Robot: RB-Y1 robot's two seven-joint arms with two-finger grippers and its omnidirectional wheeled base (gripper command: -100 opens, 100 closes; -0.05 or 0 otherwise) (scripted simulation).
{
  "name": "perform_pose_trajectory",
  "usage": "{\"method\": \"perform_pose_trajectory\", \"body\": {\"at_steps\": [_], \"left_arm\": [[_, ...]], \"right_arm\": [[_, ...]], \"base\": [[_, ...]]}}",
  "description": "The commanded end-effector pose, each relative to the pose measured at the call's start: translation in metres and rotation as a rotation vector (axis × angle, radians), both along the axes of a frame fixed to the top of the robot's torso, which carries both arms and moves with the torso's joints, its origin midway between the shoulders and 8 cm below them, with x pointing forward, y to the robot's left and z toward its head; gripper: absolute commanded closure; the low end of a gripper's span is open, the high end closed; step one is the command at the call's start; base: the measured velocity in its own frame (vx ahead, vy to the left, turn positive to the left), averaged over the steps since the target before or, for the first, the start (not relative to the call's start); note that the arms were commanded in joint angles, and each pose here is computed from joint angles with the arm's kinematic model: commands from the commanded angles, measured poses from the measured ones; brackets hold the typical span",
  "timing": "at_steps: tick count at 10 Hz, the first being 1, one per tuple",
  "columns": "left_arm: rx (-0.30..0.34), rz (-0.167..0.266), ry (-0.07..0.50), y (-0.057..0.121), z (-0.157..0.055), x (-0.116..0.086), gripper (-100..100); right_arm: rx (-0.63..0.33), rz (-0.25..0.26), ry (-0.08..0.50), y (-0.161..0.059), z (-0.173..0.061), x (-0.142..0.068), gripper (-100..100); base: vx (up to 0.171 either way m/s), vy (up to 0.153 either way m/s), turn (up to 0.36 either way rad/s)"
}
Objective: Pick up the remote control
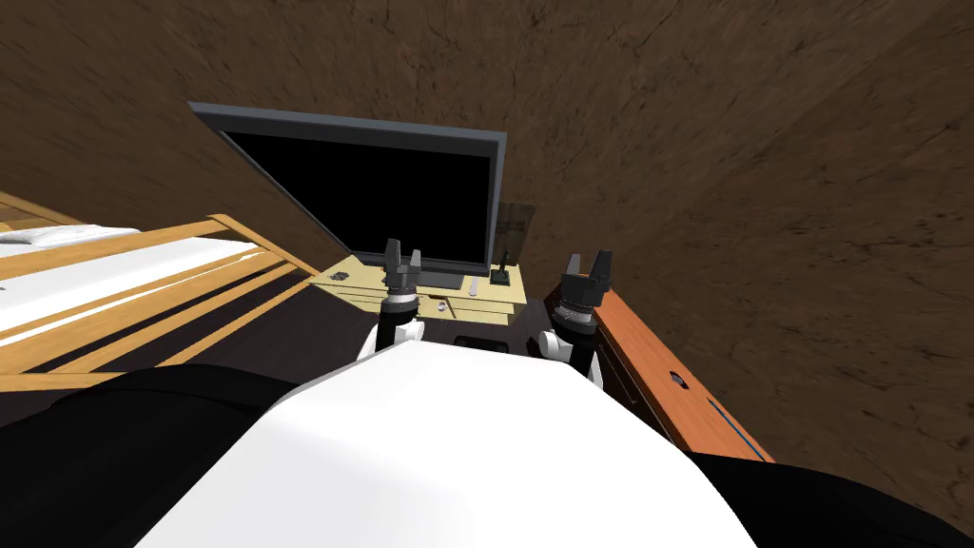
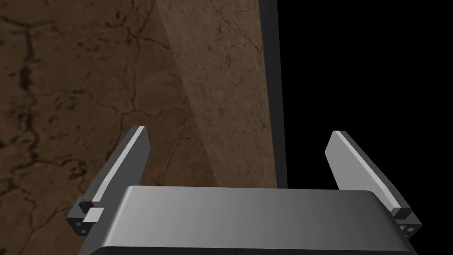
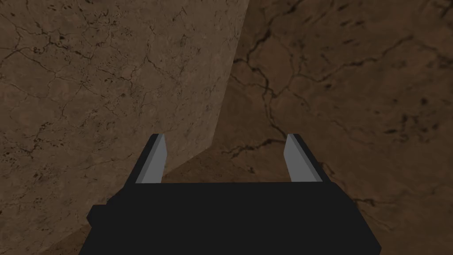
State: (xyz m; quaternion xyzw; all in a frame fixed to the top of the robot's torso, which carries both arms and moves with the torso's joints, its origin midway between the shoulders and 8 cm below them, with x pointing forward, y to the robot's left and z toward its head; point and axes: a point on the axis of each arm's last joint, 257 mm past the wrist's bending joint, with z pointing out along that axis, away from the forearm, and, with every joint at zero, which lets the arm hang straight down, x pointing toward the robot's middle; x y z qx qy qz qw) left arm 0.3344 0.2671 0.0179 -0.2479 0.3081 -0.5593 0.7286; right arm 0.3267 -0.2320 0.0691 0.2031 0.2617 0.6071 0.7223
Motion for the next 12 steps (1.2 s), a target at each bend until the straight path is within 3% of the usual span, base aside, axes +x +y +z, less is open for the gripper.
{"method": "perform_pose_trajectory", "body": {"at_steps": [1,4,7,8,11,12], "left_arm": [[0.012,-0.026,0.031,-0.004,-0.009,0.004,-100],[0.023,-0.075,0.108,-0.009,-0.032,0.011,-100],[0.025,-0.133,0.228,-0.014,-0.070,0.020,-100],[0.030,-0.136,0.229,-0.015,-0.070,0.020,-100],[0.021,-0.192,0.388,-0.018,-0.124,0.025,-100],[0.033,-0.197,0.392,-0.018,-0.124,0.024,-100]], "right_arm": [[0.000,0.000,0.000,0.000,0.000,0.000,0],[0.000,0.000,0.000,0.000,0.000,0.000,0],[0.000,0.000,0.000,0.000,0.000,0.000,0],[0.000,0.000,0.000,0.000,0.000,0.000,0],[0.000,0.000,0.000,0.000,0.000,0.000,0],[0.000,0.000,0.000,0.000,0.000,0.000,0]], "base": [[-0.024,0.006,-0.126],[-0.054,0.025,-0.165],[-0.056,0.018,-0.229],[-0.043,0.014,-0.084],[-0.045,0.003,-0.276],[-0.034,0.005,-0.100]]}}
